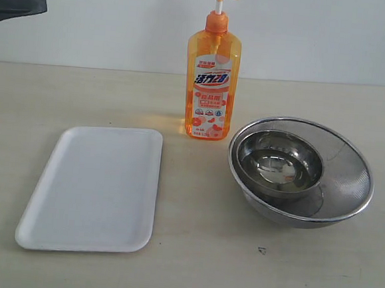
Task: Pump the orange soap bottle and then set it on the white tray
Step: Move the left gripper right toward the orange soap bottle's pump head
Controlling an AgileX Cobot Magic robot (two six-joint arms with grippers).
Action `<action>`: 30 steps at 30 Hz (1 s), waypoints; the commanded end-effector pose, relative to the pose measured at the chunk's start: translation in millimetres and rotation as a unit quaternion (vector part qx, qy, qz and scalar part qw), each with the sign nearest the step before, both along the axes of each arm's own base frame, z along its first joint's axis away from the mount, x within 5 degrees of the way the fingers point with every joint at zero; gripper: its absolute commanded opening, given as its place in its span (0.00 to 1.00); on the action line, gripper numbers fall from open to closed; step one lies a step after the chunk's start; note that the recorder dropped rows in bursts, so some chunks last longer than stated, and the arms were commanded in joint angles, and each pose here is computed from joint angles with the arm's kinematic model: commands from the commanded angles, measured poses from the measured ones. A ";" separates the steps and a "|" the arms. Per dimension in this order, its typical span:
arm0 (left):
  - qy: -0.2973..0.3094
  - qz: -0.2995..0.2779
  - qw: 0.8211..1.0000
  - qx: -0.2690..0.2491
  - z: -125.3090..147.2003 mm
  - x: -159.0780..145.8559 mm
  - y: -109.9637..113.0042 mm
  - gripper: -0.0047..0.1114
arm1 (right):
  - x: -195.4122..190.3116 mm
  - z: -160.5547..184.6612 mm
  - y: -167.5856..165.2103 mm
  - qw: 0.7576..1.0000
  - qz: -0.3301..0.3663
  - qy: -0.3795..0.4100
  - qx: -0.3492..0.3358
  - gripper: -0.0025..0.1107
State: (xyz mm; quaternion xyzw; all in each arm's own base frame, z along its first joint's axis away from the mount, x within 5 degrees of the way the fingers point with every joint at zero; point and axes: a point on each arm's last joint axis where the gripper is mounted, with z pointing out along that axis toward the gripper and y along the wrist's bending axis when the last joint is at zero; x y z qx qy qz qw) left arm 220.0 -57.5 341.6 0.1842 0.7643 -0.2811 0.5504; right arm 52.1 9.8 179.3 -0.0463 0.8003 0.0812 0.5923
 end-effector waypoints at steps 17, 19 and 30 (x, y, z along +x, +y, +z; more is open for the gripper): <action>-0.097 -0.072 0.992 -0.032 -24.5 46.7 -10.5 0.08 | -0.1 0.7 -0.4 1.000 -0.003 -0.004 0.000 0.80; -0.127 -0.070 0.989 -0.033 -29.2 55.4 -10.2 0.08 | -0.1 0.7 -0.4 1.000 -0.003 -0.004 0.000 0.80; -0.186 -0.052 0.981 -0.012 -70.2 93.0 -41.5 0.08 | -0.1 0.7 -0.4 1.000 -0.003 -0.004 0.000 0.80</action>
